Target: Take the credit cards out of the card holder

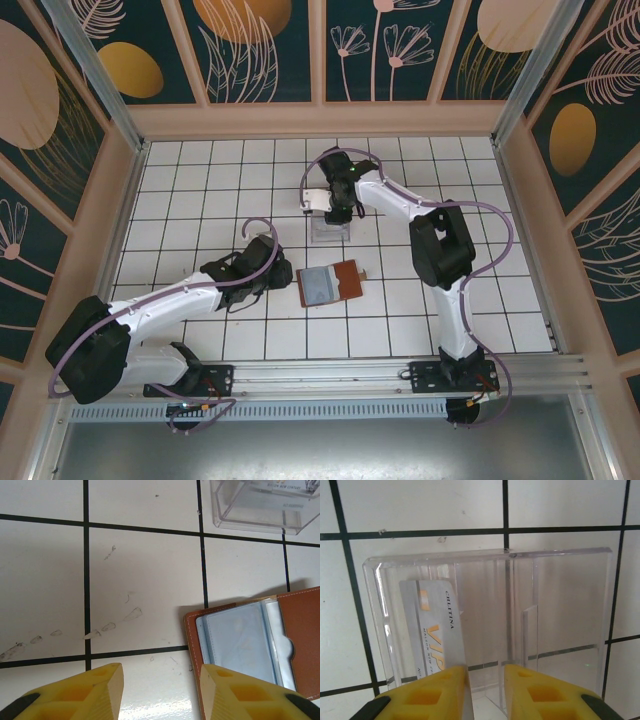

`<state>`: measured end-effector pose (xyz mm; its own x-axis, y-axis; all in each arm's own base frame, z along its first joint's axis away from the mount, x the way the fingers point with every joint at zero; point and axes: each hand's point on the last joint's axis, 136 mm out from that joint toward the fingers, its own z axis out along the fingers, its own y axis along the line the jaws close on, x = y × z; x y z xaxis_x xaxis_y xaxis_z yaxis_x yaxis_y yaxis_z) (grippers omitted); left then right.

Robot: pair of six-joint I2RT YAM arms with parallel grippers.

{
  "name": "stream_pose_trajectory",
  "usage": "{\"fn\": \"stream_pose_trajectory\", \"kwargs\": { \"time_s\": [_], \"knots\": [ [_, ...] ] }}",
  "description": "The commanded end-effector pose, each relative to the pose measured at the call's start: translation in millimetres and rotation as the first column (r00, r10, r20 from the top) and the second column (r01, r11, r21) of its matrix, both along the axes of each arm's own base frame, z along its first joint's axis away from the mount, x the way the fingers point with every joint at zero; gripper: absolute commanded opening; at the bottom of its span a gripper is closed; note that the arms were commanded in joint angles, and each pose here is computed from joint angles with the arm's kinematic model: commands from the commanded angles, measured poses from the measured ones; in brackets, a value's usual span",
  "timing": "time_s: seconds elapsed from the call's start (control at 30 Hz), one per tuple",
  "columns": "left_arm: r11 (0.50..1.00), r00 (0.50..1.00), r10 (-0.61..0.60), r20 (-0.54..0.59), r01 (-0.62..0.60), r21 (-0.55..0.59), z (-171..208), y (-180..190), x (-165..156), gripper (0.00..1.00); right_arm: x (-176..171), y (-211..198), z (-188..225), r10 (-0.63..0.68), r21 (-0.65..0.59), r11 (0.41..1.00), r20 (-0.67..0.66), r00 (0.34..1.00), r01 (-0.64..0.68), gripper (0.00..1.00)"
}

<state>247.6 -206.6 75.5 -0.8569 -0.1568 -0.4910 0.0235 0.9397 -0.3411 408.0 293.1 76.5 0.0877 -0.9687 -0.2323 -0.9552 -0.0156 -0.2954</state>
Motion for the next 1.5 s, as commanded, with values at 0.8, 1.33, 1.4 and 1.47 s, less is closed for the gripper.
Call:
{"fn": "stream_pose_trajectory", "kwargs": {
  "time_s": [0.8, 1.33, 1.4, 1.47],
  "knots": [
    [0.997, 0.996, -0.070, -0.053, 0.069, -0.020, -16, -23, 6, 0.44, -19, 4, 57, -0.147, 0.181, 0.974, 0.036, 0.989, 0.138, 0.29],
    [0.977, 0.979, -0.193, -0.066, 0.185, -0.102, -28, -66, 19, 0.46, -47, -25, 59, -0.701, 0.408, 0.525, -0.291, 0.651, 0.747, 0.23],
    [0.976, 0.978, -0.197, -0.071, 0.189, -0.108, -30, -70, 20, 0.47, -54, -30, 58, -0.724, 0.415, 0.465, -0.330, 0.606, 0.782, 0.23],
    [0.975, 0.976, -0.202, -0.078, 0.193, -0.110, -33, -72, 21, 0.47, -60, -34, 61, -0.738, 0.433, 0.403, -0.367, 0.566, 0.806, 0.23]
  ]
}}
